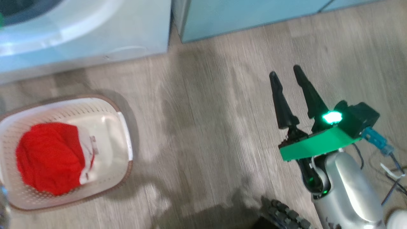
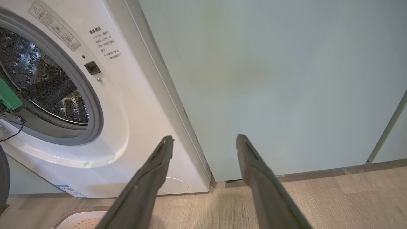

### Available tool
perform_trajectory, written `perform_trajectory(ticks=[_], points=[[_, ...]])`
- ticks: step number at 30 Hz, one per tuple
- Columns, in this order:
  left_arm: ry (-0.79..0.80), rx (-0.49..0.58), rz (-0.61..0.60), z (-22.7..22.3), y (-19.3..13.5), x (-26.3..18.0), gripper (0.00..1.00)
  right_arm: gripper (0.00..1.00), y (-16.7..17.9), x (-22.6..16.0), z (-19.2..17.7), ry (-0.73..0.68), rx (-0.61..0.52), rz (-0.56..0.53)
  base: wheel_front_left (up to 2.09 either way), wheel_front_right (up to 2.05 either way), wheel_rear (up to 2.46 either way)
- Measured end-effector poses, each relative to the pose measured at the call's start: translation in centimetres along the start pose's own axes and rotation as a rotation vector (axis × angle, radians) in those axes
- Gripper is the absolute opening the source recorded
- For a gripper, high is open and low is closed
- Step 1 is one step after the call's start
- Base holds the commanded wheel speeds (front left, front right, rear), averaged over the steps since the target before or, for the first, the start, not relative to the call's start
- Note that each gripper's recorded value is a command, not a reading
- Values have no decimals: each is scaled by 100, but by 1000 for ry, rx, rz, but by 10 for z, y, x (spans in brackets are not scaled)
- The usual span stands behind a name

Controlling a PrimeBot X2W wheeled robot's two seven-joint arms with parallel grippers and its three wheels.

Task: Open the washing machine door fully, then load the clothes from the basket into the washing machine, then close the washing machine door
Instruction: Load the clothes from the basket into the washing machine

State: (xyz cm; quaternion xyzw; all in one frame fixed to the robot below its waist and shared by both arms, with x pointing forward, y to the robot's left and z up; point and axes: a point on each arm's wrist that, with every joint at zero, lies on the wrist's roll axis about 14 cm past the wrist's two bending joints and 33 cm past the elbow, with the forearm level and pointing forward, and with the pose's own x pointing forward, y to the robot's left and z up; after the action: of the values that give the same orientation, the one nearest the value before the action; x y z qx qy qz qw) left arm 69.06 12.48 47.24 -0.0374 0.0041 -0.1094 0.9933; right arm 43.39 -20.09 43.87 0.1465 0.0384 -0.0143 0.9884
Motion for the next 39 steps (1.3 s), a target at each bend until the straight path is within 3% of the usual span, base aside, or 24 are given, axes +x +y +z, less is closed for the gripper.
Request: perform_trajectory(ticks=[9, 11, 26, 31, 39], points=[[7, -33, -3, 17, -16, -83, 100, 100, 22, -28, 23, -52, 7, 50, 0, 0, 0], [-4, -90, 13, 21, -21, -102, 100, 100, 25, -36, 28, -66, 11, 55, 0, 0, 0], [-71, -55, 17, 38, -50, -247, 100, 100, 56, -83, 54, -154, 37, 140, 0, 0, 0], [-79, -13, 37, 37, -53, -274, 100, 100, 63, -86, 60, -174, 39, 162, 0, 0, 0], [-118, -33, 100, 43, -51, -308, 100, 100, 67, -94, 65, -191, 49, 177, 0, 0, 0]])
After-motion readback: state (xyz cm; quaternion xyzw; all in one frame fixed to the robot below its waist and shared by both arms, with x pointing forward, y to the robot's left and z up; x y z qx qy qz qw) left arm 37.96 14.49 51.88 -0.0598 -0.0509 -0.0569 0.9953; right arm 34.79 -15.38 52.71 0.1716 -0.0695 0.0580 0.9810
